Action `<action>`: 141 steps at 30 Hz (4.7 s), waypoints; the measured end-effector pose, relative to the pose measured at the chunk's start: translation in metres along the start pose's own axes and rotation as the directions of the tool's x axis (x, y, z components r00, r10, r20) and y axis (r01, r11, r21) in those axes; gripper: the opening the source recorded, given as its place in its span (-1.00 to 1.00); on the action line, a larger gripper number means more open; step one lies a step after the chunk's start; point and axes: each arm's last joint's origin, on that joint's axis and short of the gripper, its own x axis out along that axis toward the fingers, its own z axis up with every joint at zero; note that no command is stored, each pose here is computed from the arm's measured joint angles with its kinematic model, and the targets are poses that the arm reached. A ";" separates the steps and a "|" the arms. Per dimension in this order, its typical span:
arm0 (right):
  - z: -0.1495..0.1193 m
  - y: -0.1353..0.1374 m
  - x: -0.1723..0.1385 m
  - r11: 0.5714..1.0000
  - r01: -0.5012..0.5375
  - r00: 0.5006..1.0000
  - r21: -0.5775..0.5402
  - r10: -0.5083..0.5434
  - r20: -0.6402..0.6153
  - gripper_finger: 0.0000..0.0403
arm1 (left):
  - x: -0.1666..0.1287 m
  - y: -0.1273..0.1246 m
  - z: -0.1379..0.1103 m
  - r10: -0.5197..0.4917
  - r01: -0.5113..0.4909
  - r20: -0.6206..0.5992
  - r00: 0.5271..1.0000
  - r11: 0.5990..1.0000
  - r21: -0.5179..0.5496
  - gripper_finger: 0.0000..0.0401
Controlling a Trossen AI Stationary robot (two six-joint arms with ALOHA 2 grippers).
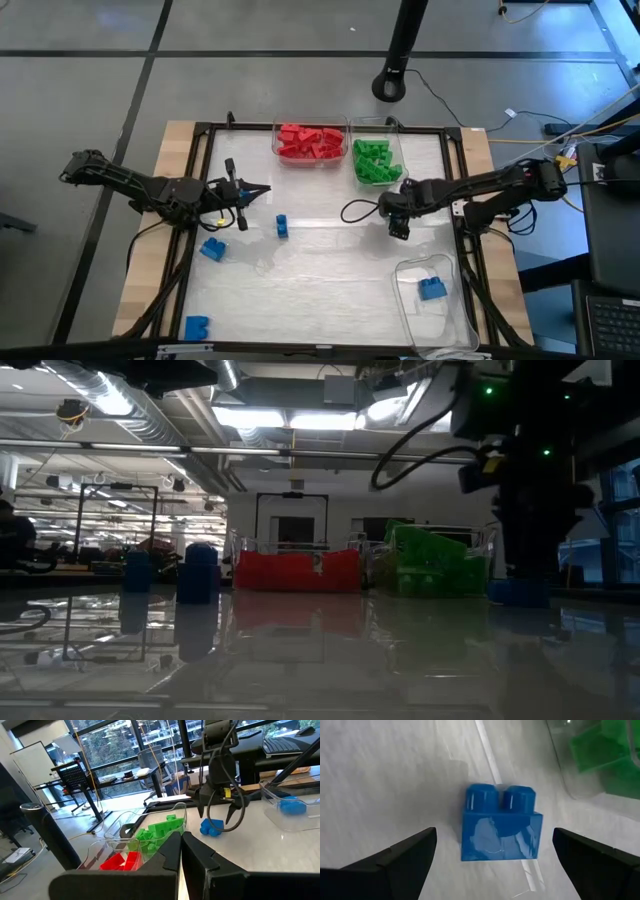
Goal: Sort blocks
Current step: Put the blue game piece into the bottom transparent bin
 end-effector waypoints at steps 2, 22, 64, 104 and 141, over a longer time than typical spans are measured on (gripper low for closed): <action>0.001 -0.002 0.000 1.000 0.003 1.000 -0.004 -0.003 -0.001 0.98 | 0.000 0.000 0.000 0.000 0.000 0.000 1.000 1.000 0.000 -0.98; -0.017 -0.007 0.035 1.000 -0.002 1.000 0.000 0.002 0.018 0.99 | 0.000 0.000 0.000 0.000 0.000 0.000 1.000 1.000 0.002 -0.98; -0.006 0.003 0.007 0.992 -0.012 1.000 -0.128 0.015 0.028 0.48 | 0.000 0.000 0.000 0.000 0.000 0.000 1.000 1.000 0.007 -0.98; -0.124 0.153 -0.116 0.950 -0.310 0.949 -0.036 0.312 0.055 0.69 | 0.000 0.000 0.000 0.000 0.000 0.000 1.000 1.000 -0.002 -0.98; 0.030 0.129 -0.117 0.938 0.121 0.699 -0.325 0.152 0.699 0.89 | 0.005 -0.008 -0.013 -0.070 0.073 -0.104 0.992 0.997 0.032 -0.98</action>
